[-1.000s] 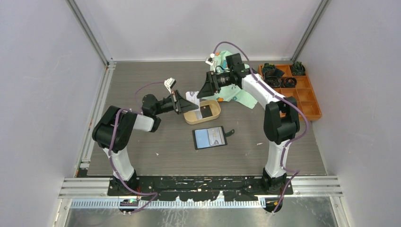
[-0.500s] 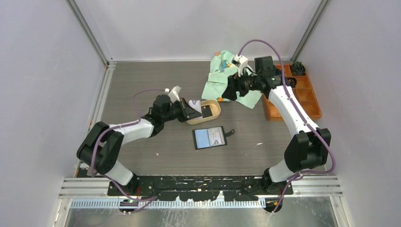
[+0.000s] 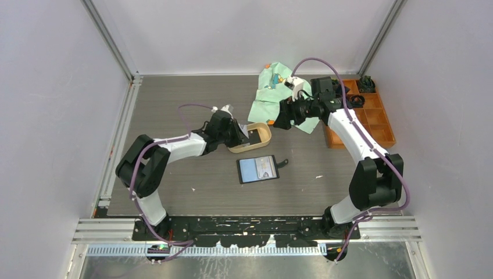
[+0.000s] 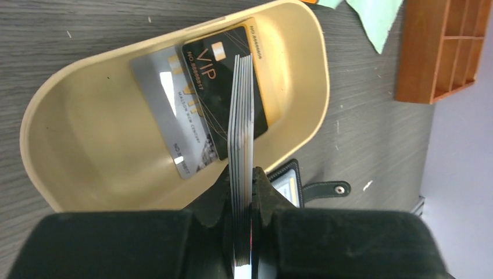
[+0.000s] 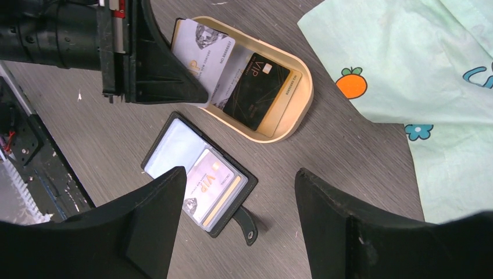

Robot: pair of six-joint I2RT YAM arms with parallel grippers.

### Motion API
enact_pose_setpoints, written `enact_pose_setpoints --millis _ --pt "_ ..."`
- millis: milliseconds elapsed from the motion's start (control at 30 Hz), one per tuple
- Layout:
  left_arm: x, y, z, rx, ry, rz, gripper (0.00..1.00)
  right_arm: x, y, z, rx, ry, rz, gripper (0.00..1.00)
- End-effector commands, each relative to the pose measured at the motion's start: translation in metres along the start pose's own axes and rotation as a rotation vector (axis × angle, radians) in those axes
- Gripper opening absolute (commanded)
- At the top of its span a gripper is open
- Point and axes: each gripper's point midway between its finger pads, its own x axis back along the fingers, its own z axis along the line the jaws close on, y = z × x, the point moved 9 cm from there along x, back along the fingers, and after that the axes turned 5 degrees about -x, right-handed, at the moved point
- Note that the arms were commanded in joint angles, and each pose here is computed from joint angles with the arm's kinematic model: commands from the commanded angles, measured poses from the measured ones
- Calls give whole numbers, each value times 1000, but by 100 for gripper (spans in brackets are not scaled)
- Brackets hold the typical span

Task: Put the credit cards into the card holder
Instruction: Place the credit card in the storage box.

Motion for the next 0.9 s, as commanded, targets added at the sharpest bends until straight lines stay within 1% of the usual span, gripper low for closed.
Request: enact_pose_setpoints --millis 0,433,500,633,833,867 --pt "-11 15 -10 3 0 -65 0 -4 6 -3 12 7 -25 74" --pt "-23 8 -2 61 45 -21 1 -8 3 -5 -1 19 -6 74" --pt "-24 7 -1 68 48 -10 4 -8 3 -5 -2 23 -6 74" --pt "-27 9 0 89 45 6 16 -8 3 -4 -2 27 -6 74" --pt "-26 13 1 104 40 11 28 -7 2 -4 -2 31 -4 74" --pt "-25 14 2 107 37 9 28 -8 2 -4 -2 33 -3 74"
